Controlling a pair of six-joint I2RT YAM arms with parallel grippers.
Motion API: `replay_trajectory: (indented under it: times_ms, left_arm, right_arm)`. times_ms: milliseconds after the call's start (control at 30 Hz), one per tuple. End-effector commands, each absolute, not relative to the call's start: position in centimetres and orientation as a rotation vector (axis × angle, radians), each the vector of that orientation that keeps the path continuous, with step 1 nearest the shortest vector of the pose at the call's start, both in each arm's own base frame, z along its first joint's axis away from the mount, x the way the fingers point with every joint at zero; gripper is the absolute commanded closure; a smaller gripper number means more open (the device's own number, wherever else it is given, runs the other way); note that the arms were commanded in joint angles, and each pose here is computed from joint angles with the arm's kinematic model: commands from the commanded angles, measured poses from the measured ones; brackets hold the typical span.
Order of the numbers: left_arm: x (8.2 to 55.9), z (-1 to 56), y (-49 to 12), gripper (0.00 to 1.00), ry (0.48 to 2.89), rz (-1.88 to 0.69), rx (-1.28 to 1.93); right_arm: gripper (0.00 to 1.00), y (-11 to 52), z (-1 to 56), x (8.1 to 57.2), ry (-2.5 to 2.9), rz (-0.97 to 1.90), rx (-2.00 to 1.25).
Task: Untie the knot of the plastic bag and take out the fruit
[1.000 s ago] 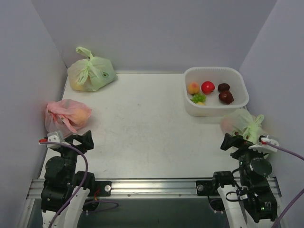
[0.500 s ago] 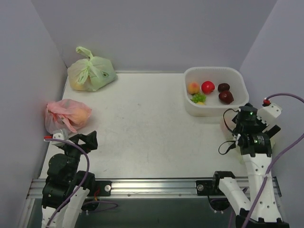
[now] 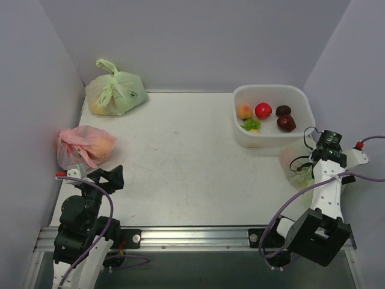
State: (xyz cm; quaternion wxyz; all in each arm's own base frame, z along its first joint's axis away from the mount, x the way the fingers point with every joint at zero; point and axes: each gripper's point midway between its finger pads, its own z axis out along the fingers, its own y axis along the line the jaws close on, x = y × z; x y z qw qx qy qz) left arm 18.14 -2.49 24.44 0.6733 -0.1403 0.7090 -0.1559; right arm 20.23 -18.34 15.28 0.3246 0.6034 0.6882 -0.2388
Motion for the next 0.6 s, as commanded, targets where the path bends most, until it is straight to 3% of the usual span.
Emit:
replay_trajectory:
  times_ms: [0, 67, 133, 167, 233, 267, 333, 367, 400, 567]
  left_arm:
    - [17.5, 26.7, -2.6, 0.06, 1.486, -0.392, -0.294]
    - [17.5, 26.8, -2.6, 0.06, 1.482, -0.393, -0.294]
    - [17.5, 26.8, -2.6, 0.06, 1.483, -0.395, -0.292]
    - [17.5, 26.8, -2.6, 0.06, 1.483, -0.394, -0.293]
    - [17.5, 26.8, -2.7, 0.06, 1.483, -0.396, -0.29]
    - [17.5, 26.8, -2.7, 0.06, 1.482, -0.398, -0.289]
    - [17.5, 26.8, -2.7, 0.06, 1.482, -0.399, -0.288]
    - [17.5, 26.8, -2.7, 0.06, 1.482, -0.399, -0.288]
    - [17.5, 26.9, -2.7, 0.06, 1.481, -0.399, -0.288]
    - [17.6, 26.6, -2.9, 0.06, 1.497, -0.397, -0.281]
  right_arm:
    - [0.0, -19.0, 11.7, 19.8, 1.726, -0.597, 1.75]
    - [0.01, -19.1, 10.6, 19.8, 1.717, -0.579, 1.775]
    - [0.07, -18.6, 9.6, 19.5, 1.737, -0.556, 1.783]
    - [0.26, -18.4, 9.7, 19.7, 1.736, -0.536, 1.775]
    - [0.5, -17.8, 9.2, 19.6, 1.764, -0.504, 1.771]
    - [0.67, -17.6, 9.6, 19.4, 1.759, -0.492, 1.764]
    - [0.8, -17.1, 9.8, 19.1, 1.757, -0.477, 1.752]
    - [0.94, -16.8, 10.1, 18.8, 1.753, -0.462, 1.735]
    - [1.0, -16.5, 10.2, 18.7, 1.76, -0.45, 1.726]
    - [1.0, -12.7, 11.2, 18.9, 1.879, -0.362, 1.591]
